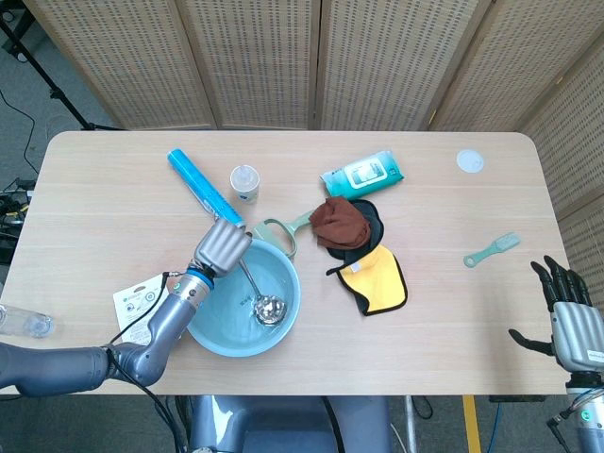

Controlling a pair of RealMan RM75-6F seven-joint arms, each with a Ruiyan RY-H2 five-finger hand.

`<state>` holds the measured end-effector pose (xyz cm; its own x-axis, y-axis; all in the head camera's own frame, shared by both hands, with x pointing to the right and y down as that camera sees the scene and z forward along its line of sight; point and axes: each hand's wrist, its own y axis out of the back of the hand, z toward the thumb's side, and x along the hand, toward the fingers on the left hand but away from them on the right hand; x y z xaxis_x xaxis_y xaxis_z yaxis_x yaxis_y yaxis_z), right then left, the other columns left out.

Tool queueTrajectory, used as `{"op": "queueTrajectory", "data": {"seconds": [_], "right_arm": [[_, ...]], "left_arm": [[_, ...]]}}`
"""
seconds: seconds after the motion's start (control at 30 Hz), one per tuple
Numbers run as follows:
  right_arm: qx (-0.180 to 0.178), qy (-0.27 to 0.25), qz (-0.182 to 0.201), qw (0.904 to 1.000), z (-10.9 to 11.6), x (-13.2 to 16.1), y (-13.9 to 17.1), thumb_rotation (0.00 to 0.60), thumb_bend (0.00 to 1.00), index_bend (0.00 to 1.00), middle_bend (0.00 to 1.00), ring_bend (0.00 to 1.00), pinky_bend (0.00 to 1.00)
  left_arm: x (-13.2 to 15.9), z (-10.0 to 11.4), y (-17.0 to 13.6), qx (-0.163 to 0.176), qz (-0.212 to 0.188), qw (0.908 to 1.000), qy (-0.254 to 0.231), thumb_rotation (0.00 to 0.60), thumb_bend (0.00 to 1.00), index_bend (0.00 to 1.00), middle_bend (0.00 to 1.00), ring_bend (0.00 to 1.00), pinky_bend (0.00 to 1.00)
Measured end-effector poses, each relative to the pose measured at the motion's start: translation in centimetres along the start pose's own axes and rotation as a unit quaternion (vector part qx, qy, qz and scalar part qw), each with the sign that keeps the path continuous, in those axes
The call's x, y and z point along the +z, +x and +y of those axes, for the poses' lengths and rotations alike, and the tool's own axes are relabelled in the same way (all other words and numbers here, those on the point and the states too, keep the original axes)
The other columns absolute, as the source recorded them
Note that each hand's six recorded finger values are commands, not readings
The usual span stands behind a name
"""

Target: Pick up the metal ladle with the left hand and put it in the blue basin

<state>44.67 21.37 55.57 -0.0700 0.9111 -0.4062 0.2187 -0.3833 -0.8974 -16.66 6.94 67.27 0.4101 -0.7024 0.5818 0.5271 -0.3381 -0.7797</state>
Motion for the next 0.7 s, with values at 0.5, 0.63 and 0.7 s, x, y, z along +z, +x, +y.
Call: {"op": "queueTrajectory", "data": {"seconds": [0.5,0.63,0.7], "right_arm": [[0.005,0.0,0.005,1.0,-0.3,0.4,0.1,0.6,0.0,0.0,0.0,0.0,0.0],[0.006,0.001,0.005,1.0,-0.3,0.4,0.2,0.6,0.0,0.0,0.0,0.0,0.0],[0.006,0.002,0.005,1.0,-0.4,0.4,0.2,0.6,0.0,0.0,0.0,0.0,0.0]], "left_arm": [[-3.2,4.0,-1.9,0.064,0.014,0.995,-0.075,0.6,0.54,0.95,1.0,0.92,0.91],[-3.9,4.5,-2.4,0.065,0.016,0.9943,-0.082,0.6,0.54,0.95,1.0,0.92,0.91],[-4.3,4.8,-2.6,0.066,0.018,0.9941,-0.083,0.6,0.54,0.95,1.0,0.92,0.91]]}}
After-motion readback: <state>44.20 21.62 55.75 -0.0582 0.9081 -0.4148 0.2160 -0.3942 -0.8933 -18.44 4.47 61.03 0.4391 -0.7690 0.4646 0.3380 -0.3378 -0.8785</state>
